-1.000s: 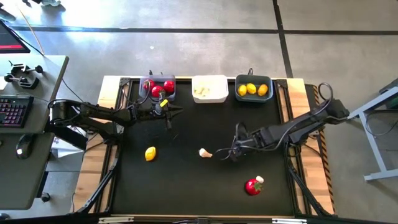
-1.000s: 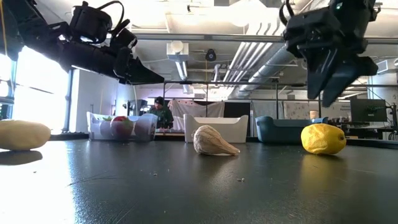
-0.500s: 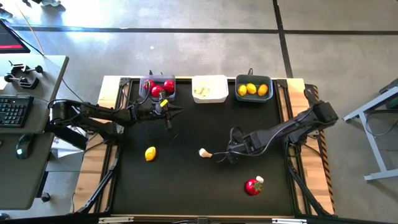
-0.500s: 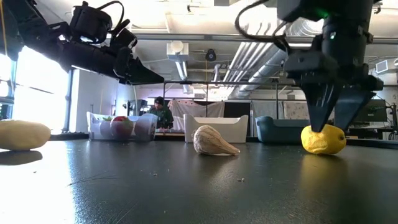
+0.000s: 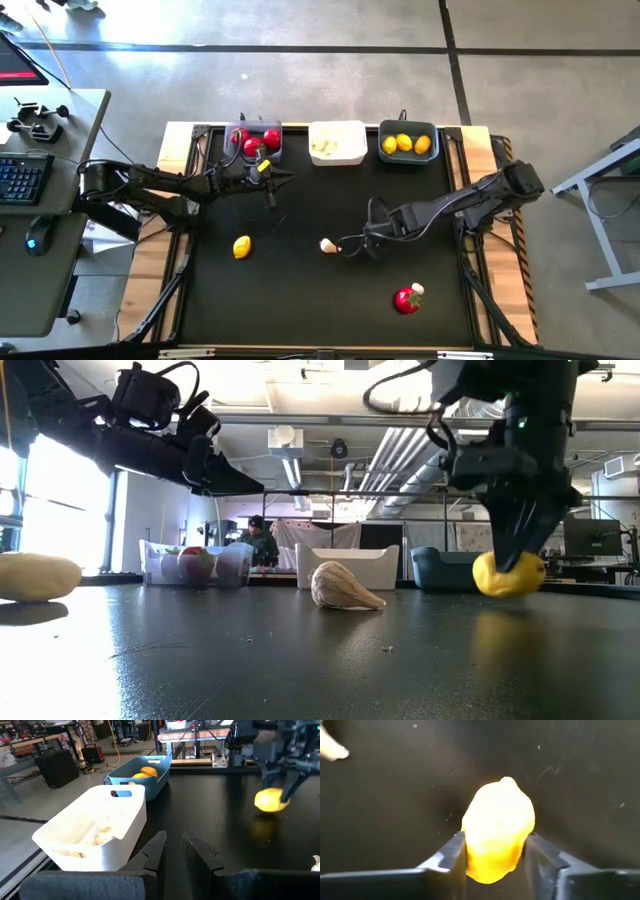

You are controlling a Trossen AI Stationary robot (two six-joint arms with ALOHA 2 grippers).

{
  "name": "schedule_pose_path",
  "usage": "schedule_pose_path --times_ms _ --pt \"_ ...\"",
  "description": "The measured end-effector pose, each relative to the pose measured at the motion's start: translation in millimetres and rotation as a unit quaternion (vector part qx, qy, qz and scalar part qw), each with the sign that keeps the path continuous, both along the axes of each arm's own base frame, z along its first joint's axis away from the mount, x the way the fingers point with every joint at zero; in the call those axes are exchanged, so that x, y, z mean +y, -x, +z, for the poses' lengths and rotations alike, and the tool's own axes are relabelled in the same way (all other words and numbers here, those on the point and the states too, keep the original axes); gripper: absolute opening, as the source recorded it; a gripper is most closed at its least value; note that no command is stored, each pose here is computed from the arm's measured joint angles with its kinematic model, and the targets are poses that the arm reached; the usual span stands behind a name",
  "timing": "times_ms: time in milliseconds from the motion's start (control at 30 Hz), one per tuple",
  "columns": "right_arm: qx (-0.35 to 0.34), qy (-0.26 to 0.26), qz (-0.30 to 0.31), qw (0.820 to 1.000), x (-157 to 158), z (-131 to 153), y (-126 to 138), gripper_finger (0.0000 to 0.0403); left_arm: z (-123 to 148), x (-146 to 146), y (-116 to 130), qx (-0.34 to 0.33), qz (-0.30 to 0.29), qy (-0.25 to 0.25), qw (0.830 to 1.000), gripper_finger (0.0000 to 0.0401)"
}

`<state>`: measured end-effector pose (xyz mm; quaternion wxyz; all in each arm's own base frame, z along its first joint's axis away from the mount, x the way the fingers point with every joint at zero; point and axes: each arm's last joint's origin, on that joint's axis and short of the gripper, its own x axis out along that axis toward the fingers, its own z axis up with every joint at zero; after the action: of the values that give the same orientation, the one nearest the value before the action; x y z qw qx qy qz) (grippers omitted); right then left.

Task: Sort produce into baskets
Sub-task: Put the lemon into the blue bin

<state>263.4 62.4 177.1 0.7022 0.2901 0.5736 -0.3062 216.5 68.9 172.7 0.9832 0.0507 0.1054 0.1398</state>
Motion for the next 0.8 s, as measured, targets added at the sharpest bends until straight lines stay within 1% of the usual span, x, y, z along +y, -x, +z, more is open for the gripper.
schedule_pose_path --times_ms 67,100,267,367,433,567,700,800 --pt "-0.004 0.007 0.015 1.0 -6 9 4 0.0108 0 0 0 0.0 0.0 0.0 1.0 0.0048" --pt "-0.005 0.014 0.016 1.0 -12 15 8 0.0104 0 0 0 0.0 0.0 0.0 1.0 0.0048" --pt "0.01 0.073 -0.012 0.997 -48 46 35 0.0104 0 0 0 0.0 0.0 0.001 1.0 0.0048" --pt "0.022 0.115 -0.048 0.992 -75 62 54 0.0117 0 0 0 0.0 0.0 0.001 1.0 0.0048" --pt "0.027 0.143 -0.072 0.987 -94 70 64 0.0118 0 0 0 0.0 0.0 0.001 1.0 0.0048" --pt "0.031 0.191 -0.106 0.975 -129 79 77 0.0112 0 0 0 -0.001 0.0 0.001 1.0 0.0048" --pt "0.044 0.234 -0.1 0.966 -164 80 82 0.011 0 0 0 0.0 0.0 0.001 1.0 0.0048" --pt "0.041 0.251 -0.104 0.962 -192 80 85 0.0109 0 0 0 0.0 0.0 0.001 1.0 0.0048"
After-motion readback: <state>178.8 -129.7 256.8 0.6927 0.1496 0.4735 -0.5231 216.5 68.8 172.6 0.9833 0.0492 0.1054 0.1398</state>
